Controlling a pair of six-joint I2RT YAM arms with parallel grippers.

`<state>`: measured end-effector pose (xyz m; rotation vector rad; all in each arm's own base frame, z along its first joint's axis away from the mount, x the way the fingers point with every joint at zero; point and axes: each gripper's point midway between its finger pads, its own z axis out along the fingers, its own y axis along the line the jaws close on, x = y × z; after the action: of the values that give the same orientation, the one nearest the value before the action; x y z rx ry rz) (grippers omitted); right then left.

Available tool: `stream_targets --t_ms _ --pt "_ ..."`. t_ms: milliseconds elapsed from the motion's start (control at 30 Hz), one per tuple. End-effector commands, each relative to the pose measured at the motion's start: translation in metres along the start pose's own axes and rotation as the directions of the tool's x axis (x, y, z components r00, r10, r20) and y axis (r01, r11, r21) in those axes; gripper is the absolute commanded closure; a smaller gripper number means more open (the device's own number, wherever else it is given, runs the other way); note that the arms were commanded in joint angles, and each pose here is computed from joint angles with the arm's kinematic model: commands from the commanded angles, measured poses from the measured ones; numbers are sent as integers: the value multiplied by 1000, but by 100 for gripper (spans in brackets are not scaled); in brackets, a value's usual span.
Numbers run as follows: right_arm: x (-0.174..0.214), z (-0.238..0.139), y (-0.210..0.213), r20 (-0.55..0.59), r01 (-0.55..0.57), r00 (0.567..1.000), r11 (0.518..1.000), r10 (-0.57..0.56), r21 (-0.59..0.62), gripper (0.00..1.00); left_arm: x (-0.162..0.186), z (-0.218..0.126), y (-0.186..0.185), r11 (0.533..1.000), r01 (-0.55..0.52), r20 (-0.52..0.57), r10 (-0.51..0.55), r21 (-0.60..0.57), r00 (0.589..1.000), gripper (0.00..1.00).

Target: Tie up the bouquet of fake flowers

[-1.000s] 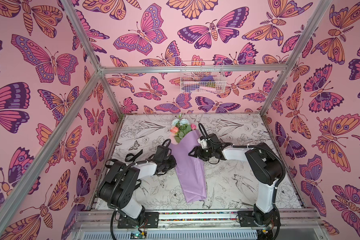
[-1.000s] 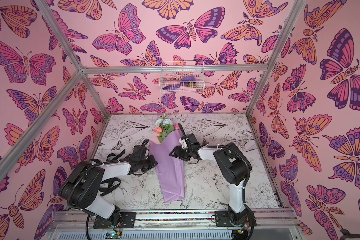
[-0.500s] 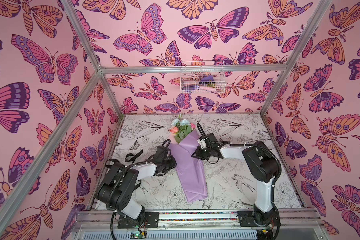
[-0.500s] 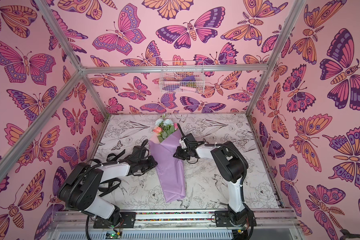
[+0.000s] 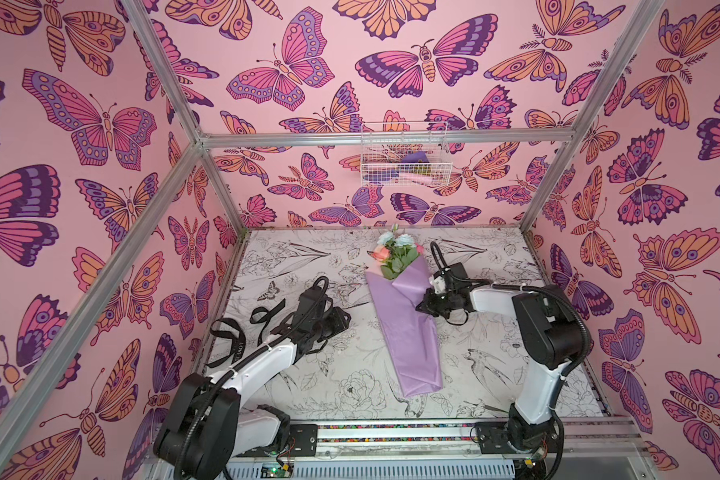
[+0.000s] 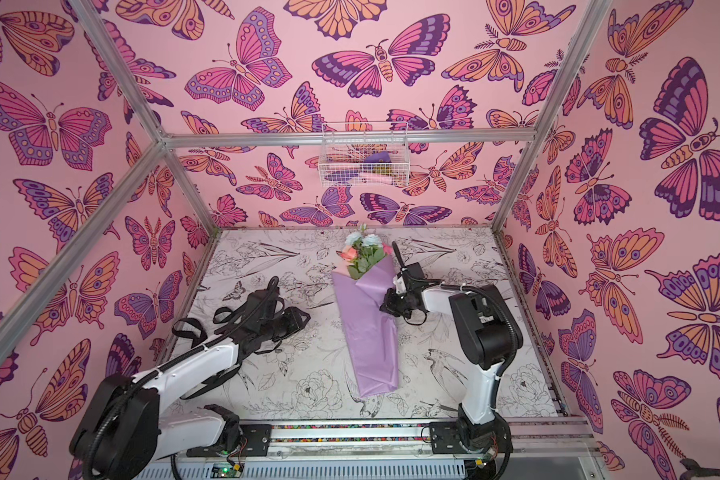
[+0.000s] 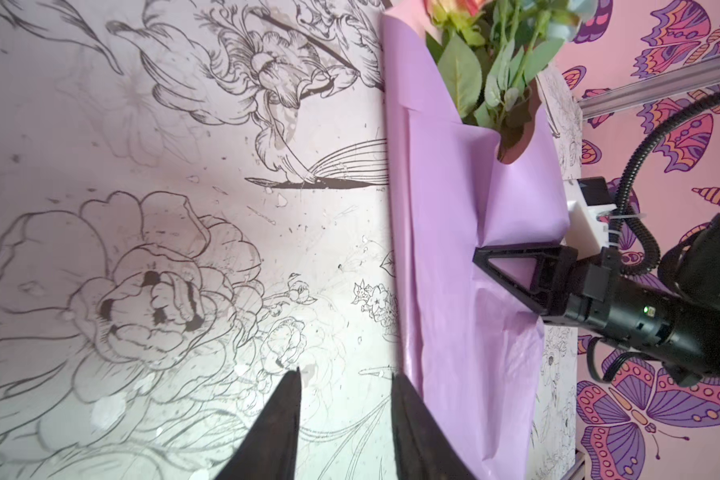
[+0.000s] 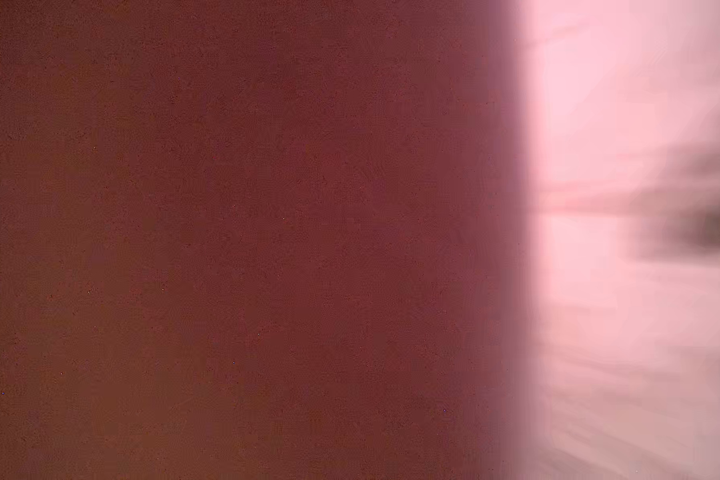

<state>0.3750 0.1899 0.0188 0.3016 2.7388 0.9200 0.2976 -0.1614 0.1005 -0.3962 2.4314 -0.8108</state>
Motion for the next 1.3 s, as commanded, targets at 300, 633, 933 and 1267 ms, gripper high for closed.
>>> stream_targets --t_ms 300,633,933,1267 --pt "-30 -98 -134 98 -166 984 963 148 211 100 4 -28 20 996 -26 36 29 -86 999 38" --pt "-67 -143 -183 113 -155 987 897 118 413 100 6 -37 25 994 -23 45 28 -105 999 0" --pt "-89 -161 -213 141 -230 972 877 187 423 99 9 -47 35 991 -23 71 33 -134 997 0" --pt "-94 -192 -215 239 -265 957 837 166 479 37 9 -52 37 987 -30 70 41 -157 997 0"
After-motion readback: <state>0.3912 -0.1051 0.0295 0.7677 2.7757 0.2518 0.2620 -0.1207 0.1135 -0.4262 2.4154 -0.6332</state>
